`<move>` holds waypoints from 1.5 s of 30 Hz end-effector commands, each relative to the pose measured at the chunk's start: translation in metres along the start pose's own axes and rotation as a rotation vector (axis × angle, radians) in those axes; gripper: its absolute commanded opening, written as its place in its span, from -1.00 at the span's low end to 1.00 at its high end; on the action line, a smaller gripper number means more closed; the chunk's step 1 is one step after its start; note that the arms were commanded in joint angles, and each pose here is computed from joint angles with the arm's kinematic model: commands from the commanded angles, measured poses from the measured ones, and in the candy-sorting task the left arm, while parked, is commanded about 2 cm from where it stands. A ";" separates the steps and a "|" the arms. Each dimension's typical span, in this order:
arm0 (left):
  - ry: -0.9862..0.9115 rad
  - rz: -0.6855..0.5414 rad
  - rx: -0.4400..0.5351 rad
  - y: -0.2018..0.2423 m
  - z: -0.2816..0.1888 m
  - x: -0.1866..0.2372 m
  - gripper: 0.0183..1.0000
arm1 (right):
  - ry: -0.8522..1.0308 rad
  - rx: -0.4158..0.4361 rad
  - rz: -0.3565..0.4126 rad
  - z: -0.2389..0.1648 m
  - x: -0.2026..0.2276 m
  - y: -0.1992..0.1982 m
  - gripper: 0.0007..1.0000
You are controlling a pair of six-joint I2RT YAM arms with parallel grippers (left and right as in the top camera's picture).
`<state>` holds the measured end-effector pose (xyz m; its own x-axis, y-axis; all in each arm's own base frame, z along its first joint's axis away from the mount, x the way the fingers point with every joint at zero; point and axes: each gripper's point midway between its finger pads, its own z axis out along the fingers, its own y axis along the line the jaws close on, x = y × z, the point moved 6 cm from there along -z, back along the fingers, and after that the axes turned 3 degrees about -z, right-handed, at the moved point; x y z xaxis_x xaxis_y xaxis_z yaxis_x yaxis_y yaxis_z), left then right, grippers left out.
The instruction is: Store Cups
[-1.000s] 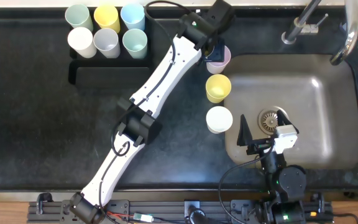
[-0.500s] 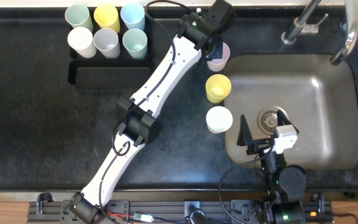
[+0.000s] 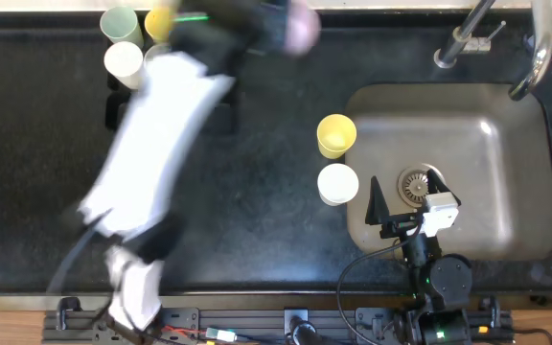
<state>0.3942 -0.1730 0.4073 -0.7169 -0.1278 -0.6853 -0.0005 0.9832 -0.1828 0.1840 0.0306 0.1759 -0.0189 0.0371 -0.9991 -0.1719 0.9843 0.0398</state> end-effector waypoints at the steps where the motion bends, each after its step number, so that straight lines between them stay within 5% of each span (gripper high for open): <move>1: -0.027 -0.062 -0.146 0.104 -0.044 -0.004 -0.96 | -0.001 -0.010 -0.004 0.000 0.003 0.001 0.99; 7: 0.064 -0.160 -0.228 0.206 -0.044 0.033 -0.96 | -0.001 -0.010 -0.004 0.000 0.003 0.001 1.00; 16: 0.236 -0.245 -0.240 0.279 0.021 0.086 -0.96 | -0.001 -0.010 -0.004 0.000 0.003 0.001 1.00; 45: 0.372 -0.274 -0.231 0.309 0.131 0.114 -0.96 | -0.001 -0.010 -0.004 0.000 0.003 0.001 0.99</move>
<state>0.4006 0.1041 0.1927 -0.8495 -0.3899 -0.3554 -0.3708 0.9205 -0.1235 0.1840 0.0306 0.1760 -0.0185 0.0372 -0.9991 -0.1716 0.9844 0.0398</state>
